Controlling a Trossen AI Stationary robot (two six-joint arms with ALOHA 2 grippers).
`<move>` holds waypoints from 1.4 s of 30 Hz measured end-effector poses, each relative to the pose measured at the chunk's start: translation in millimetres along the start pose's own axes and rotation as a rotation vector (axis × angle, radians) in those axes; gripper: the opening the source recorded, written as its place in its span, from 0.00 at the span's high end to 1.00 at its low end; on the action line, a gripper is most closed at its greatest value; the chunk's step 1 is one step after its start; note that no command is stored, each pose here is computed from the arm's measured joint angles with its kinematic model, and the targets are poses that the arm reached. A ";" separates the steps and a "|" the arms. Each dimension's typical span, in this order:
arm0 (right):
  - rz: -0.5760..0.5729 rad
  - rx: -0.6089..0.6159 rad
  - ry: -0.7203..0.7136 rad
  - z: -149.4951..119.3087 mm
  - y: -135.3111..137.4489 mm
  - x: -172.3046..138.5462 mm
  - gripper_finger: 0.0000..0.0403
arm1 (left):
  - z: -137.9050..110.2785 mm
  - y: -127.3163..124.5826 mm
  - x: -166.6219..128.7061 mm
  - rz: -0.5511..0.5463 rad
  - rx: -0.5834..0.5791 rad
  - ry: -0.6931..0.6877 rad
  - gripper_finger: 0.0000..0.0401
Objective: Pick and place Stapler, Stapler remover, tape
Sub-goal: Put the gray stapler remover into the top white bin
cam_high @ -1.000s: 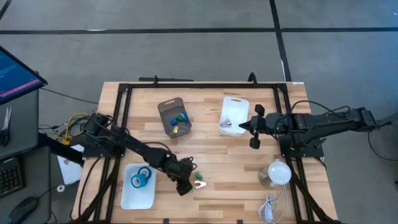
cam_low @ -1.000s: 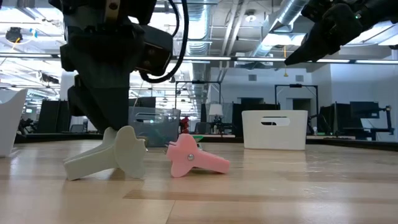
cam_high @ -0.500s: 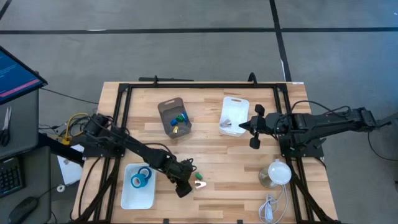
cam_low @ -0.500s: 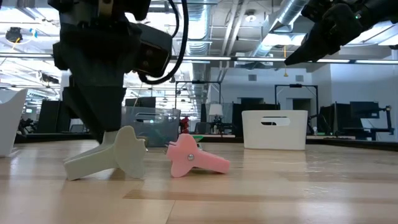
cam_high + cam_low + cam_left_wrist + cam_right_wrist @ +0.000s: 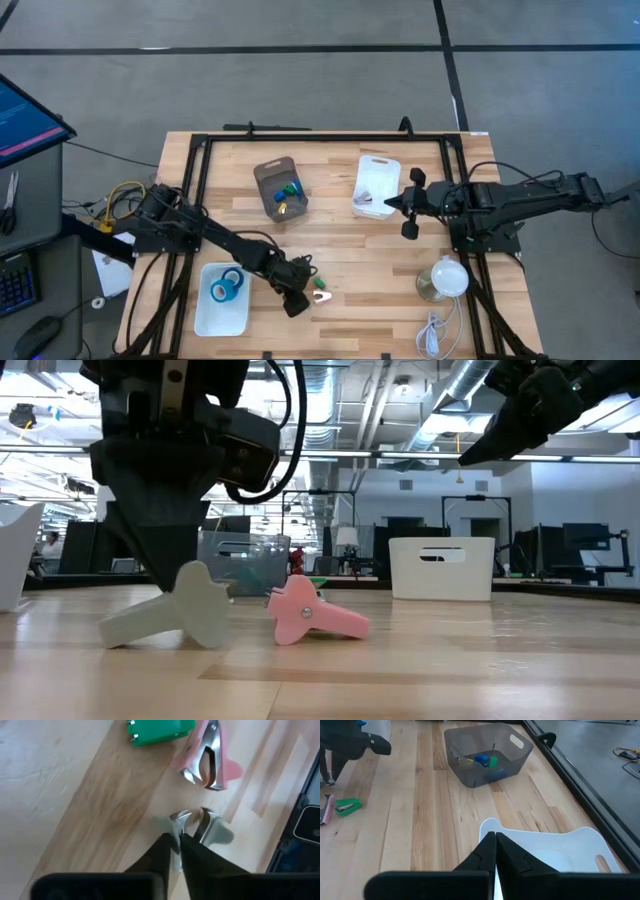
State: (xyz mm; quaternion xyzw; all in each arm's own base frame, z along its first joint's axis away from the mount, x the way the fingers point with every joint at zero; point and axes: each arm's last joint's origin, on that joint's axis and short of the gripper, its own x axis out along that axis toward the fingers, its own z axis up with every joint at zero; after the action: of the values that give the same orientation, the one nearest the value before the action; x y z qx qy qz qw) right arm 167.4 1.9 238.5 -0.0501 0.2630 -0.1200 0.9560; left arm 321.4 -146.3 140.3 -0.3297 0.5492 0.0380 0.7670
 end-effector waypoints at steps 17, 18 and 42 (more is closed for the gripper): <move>0.000 0.005 0.018 -1.8 0.0 0.0 1.00 | 12.6 0.7 -13.9 -0.016 0.099 -0.060 0.99; 0.001 0.005 0.021 -2.1 0.0 0.0 1.00 | 14.6 0.8 -18.1 -0.020 0.105 -0.071 0.99; -0.001 0.051 0.001 -0.1 0.0 0.0 1.00 | 27.0 37.5 -196.9 0.389 0.298 -0.662 1.00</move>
State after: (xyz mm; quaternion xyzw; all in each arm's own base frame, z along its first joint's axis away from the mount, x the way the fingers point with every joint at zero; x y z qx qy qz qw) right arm 167.3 1.8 238.4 -0.0257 0.2605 -0.1270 0.9567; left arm 250.1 -42.4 298.5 -0.0748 0.3244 0.2062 0.9202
